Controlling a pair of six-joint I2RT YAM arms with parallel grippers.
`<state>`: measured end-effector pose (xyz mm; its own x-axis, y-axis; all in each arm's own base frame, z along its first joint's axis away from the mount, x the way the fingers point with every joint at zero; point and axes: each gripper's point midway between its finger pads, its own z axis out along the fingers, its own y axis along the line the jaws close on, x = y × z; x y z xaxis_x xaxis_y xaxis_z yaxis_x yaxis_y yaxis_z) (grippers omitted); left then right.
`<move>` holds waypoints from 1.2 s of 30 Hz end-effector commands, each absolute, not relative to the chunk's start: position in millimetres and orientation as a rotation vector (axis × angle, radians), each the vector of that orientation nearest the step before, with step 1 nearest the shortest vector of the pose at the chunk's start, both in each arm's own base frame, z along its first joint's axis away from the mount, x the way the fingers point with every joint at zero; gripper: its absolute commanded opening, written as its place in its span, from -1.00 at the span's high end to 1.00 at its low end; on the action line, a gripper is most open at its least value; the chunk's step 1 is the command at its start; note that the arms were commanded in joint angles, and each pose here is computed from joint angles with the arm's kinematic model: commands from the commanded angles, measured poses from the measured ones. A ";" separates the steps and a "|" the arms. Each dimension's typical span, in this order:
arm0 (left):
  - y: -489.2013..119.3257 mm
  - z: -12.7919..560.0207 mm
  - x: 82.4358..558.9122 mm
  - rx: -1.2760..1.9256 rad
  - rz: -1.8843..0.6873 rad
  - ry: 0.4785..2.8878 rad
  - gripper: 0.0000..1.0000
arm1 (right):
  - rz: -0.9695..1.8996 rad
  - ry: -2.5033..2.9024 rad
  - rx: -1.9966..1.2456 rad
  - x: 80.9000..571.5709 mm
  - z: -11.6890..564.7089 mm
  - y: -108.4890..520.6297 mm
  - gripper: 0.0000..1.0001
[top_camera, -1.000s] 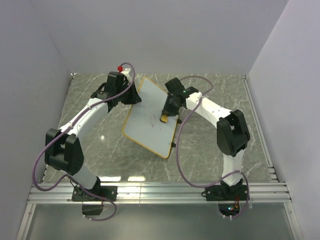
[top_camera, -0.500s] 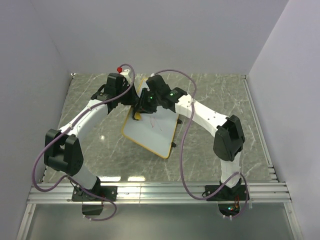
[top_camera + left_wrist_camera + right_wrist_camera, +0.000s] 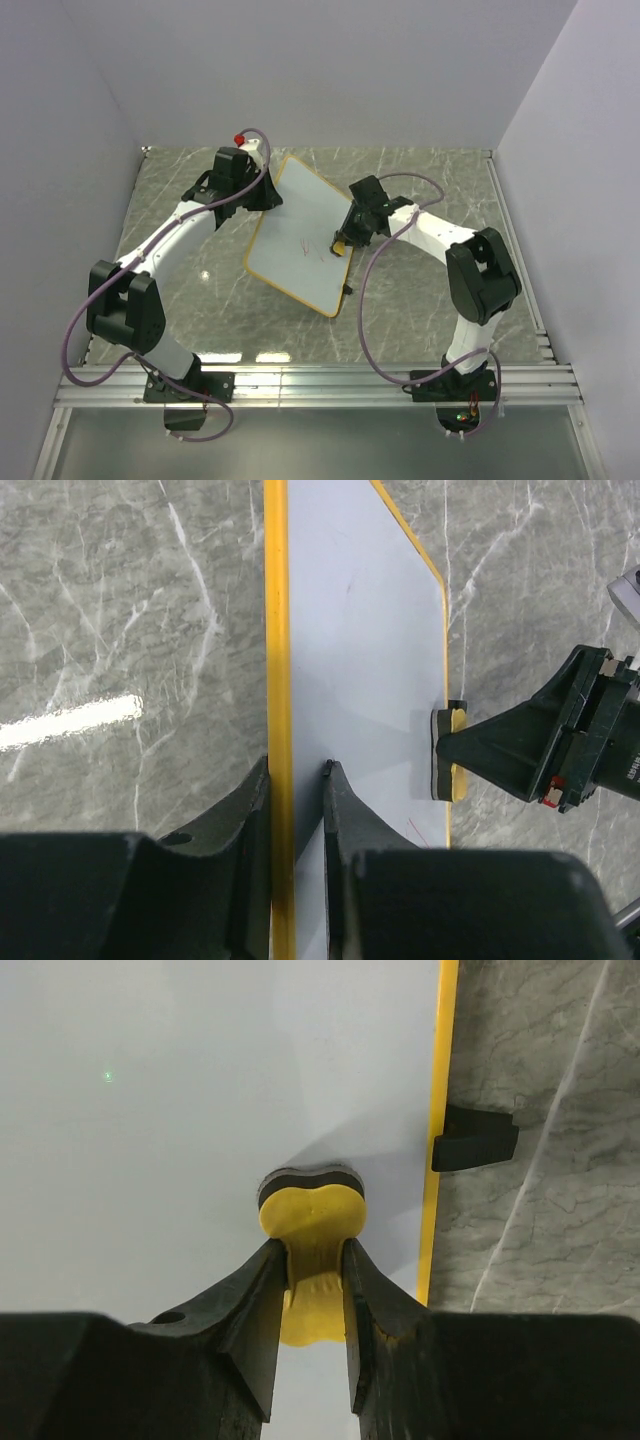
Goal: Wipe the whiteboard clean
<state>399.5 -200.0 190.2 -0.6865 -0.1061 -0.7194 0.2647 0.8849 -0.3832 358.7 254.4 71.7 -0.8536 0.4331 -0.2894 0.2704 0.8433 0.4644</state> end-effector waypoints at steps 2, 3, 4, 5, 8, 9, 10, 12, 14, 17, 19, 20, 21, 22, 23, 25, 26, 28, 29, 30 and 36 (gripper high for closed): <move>-216.0 114.2 318.7 0.350 -0.594 2.591 0.99 | 0.587 2.708 0.394 334.9 64.2 280.8 1.00; -216.4 114.0 318.3 0.351 -0.598 2.591 0.99 | 0.652 2.701 0.354 335.1 75.4 295.2 1.00; -216.4 113.6 318.2 0.349 -0.599 2.591 0.99 | 0.732 2.648 0.298 343.7 101.8 315.2 1.00; -216.6 113.7 318.1 0.349 -0.600 2.592 0.99 | 0.790 2.629 0.236 339.1 116.2 335.4 1.00; -217.1 115.4 318.2 0.346 -0.605 2.588 0.99 | 0.977 2.528 0.055 330.1 173.8 391.2 1.00; -217.0 115.9 318.2 0.345 -0.612 2.587 0.99 | 1.037 2.516 0.009 324.6 184.2 404.8 1.00; -217.2 116.8 317.5 0.344 -0.620 2.586 0.99 | 1.088 2.477 -0.015 325.5 203.0 416.4 1.00; -215.9 117.4 317.3 0.333 -0.625 2.584 0.99 | 1.132 2.473 -0.056 316.1 211.0 430.3 1.00; -214.2 117.6 316.5 0.327 -0.627 2.585 0.99 | 1.124 2.486 -0.056 314.5 208.3 431.6 1.00; -213.2 119.2 316.2 0.322 -0.627 2.581 0.99 | 1.043 2.541 -0.017 315.4 182.3 417.6 1.00; -212.4 119.7 316.3 0.320 -0.624 2.579 0.99 | 0.960 2.603 0.039 315.1 155.7 397.3 1.00; -212.4 119.7 316.3 0.320 -0.624 2.579 0.99 | 0.914 2.618 0.072 317.0 145.5 387.5 1.00; -212.6 119.7 316.2 0.320 -0.626 2.579 0.99 | 0.888 2.627 0.110 318.2 140.2 377.3 1.00; -212.4 120.2 316.3 0.320 -0.625 2.577 0.99 | 0.827 2.670 0.162 317.6 118.2 356.9 1.00; -212.4 120.2 316.3 0.320 -0.625 2.577 0.99 | 0.794 2.669 0.203 319.1 113.6 343.9 1.00; -212.4 120.2 316.3 0.320 -0.625 2.577 0.99 | 0.713 2.722 0.305 314.6 80.2 309.9 1.00; -212.5 120.7 316.7 0.320 -0.625 2.576 0.99 | 0.687 2.717 0.338 314.0 74.9 298.8 1.00; -212.3 120.9 317.7 0.320 -0.625 2.574 0.99 | 0.592 2.766 0.390 301.7 47.8 272.5 1.00; -212.6 120.9 317.0 0.319 -0.629 2.576 0.99 | 0.557 2.771 0.409 300.3 42.6 262.6 1.00; -213.0 121.4 317.8 0.319 -0.629 2.574 0.99 | 0.480 2.791 0.411 294.3 31.4 250.4 1.00; -215.0 120.3 317.8 0.322 -0.642 2.580 0.99 | 0.564 2.760 0.246 294.5 52.0 276.4 1.00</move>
